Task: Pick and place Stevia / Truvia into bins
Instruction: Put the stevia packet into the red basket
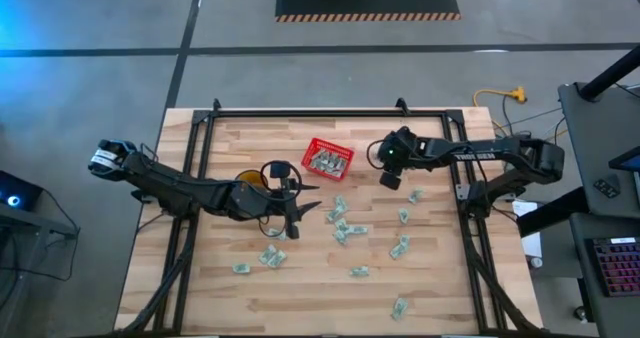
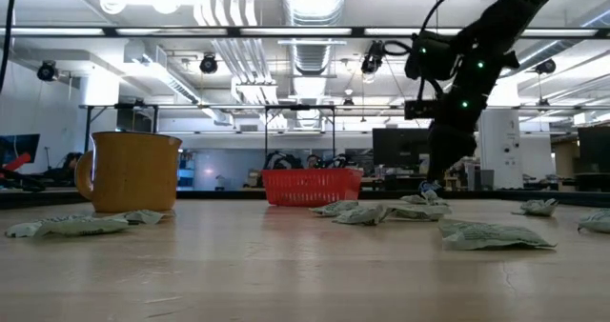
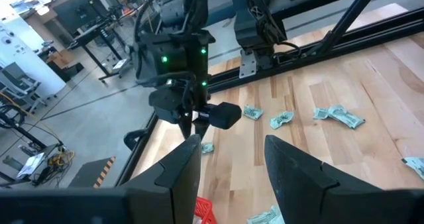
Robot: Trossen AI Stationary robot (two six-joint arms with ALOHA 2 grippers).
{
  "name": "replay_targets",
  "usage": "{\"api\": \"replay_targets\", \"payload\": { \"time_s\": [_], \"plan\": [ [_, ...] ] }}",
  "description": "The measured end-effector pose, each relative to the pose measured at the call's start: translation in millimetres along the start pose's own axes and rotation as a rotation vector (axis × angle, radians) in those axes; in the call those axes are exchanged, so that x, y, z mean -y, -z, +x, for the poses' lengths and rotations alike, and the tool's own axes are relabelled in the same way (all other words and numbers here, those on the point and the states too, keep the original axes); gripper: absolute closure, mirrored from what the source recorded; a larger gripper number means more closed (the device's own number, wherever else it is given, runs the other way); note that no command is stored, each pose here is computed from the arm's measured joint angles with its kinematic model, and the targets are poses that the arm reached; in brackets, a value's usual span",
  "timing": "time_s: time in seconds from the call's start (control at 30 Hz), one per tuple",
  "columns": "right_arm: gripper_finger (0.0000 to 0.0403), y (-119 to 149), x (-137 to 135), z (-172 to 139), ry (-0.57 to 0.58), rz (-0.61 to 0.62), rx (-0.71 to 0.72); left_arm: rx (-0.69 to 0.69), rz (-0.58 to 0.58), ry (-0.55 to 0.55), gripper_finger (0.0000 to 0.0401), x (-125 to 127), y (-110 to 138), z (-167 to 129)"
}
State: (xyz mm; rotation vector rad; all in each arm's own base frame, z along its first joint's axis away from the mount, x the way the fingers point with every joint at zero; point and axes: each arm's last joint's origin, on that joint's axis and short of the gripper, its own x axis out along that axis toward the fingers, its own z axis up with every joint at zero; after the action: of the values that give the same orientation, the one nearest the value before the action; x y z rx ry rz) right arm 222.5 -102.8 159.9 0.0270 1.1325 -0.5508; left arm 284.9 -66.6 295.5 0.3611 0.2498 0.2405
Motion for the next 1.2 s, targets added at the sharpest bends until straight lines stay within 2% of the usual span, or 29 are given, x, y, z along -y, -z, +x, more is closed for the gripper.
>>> {"api": "replay_targets", "payload": {
  "time_s": [0.13,0.23,0.33,0.5,0.73,0.97,1.2],
  "plan": [
    [0.0282,9,6,6,0.009,0.136,-0.030,0.000,0.000,0.000,0.0250,0,0,0],
    [0.0275,13,11,10,-0.046,0.214,-0.018,0.000,0.000,0.000,0.0250,0,0,0],
    [0.0267,13,14,14,-0.107,0.256,0.024,0.000,0.000,0.000,0.0250,0,0,0],
    [0.0256,20,16,19,-0.101,0.299,0.032,-0.002,0.001,0.001,0.0250,1,1,1],
    [0.0256,31,12,29,-0.099,0.312,-0.008,-0.003,0.002,0.001,0.0250,1,1,1],
    [0.0260,30,11,37,-0.103,0.267,-0.017,-0.005,0.003,0.001,0.0250,1,1,1],
    [0.0310,28,11,33,-0.112,0.244,0.004,-0.010,0.006,0.002,0.0250,1,3,1]
  ]
}}
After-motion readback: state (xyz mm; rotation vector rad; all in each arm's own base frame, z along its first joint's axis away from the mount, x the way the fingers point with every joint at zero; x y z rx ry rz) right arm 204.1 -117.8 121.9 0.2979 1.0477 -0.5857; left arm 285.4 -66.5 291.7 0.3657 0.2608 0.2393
